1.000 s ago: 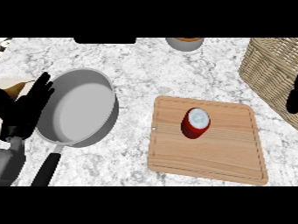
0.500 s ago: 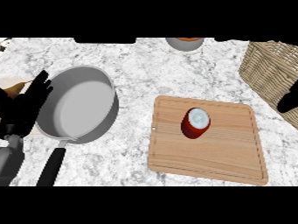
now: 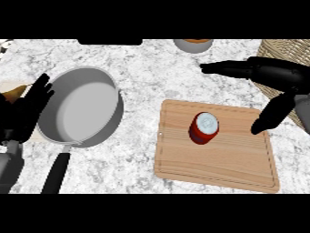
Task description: Pick the can from the cutting board and place it in the basket
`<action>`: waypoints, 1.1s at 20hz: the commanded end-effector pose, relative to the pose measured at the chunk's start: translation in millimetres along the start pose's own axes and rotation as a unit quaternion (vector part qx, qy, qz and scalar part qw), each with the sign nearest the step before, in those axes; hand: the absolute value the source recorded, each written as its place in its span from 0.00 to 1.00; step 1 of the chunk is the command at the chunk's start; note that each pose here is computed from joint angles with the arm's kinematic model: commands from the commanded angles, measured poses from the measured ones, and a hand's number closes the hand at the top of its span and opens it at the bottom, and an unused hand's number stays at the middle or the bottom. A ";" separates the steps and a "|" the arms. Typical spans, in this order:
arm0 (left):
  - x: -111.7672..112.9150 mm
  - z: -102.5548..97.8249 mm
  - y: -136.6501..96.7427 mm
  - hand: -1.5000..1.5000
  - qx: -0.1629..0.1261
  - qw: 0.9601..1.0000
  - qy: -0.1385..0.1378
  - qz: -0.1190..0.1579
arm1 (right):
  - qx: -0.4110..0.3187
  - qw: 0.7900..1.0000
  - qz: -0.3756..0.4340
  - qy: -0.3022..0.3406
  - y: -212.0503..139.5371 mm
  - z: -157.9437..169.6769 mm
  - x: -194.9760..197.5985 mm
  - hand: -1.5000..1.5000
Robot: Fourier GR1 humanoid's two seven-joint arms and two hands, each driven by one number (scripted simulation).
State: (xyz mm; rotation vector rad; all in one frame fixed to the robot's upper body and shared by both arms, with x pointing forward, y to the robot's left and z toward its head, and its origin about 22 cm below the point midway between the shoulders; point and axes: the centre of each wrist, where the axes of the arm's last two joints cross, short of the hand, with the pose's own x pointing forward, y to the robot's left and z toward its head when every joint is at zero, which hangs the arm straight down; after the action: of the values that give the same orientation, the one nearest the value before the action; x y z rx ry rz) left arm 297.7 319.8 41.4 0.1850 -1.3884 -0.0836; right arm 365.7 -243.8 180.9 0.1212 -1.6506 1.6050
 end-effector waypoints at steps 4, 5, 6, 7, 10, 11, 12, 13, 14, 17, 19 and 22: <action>-8.7 8.0 -17.0 0.50 -0.002 1.000 0.002 0.007 | -0.022 0.996 -0.066 -0.053 61.3 -35.6 -32.1 0.00; 8.2 -0.8 -13.6 0.50 0.007 1.000 0.002 0.004 | -0.003 0.996 -0.068 -0.050 60.0 -37.4 -31.6 0.00; 10.4 10.1 7.9 0.50 -0.002 1.000 -0.003 -0.001 | -0.013 0.996 -0.070 -0.044 77.4 -48.4 -36.0 0.00; -5.3 7.8 -4.0 0.50 0.003 1.000 -0.004 -0.001 | 0.009 0.998 -0.045 -0.045 77.3 -45.7 -30.4 0.00; -2.2 3.9 -2.9 0.50 0.001 1.000 0.007 0.005 | 0.031 0.999 -0.017 -0.013 79.4 -68.5 -33.9 0.00; -6.8 13.0 10.1 0.50 0.003 1.000 0.010 0.005 | 0.028 0.999 -0.016 -0.016 92.4 -65.7 -30.7 0.00; -23.9 14.8 -8.4 0.50 0.006 1.000 0.000 0.001 | 0.040 0.999 -0.016 -0.007 84.0 -62.7 -32.8 0.00; -0.6 14.7 0.5 0.50 -0.001 1.000 0.000 0.005 | 0.053 0.998 -0.015 -0.007 92.9 -62.1 -48.8 0.00; -9.6 6.1 -9.4 0.50 0.007 1.000 0.001 0.003 | 0.063 0.998 -0.006 -0.005 78.5 -57.2 -46.0 0.00; -9.9 -3.3 4.8 0.50 0.009 1.000 0.006 -0.001 | 0.069 0.998 0.003 0.000 83.7 -46.3 -60.8 0.00; -13.7 0.1 3.3 0.50 0.006 1.000 0.006 0.001 | 0.069 0.998 0.010 0.010 80.4 -60.0 -63.5 0.00; -4.2 4.0 -10.0 0.50 0.001 1.000 0.003 -0.002 | 0.064 0.998 0.001 0.001 78.7 -65.2 -60.0 0.00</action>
State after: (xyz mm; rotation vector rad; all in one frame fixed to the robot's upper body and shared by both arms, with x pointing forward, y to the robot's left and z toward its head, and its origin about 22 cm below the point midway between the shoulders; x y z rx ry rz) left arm 294.8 315.2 39.9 0.1928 -1.3883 -0.0782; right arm 380.8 -197.4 66.2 0.1325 -1.5564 1.7038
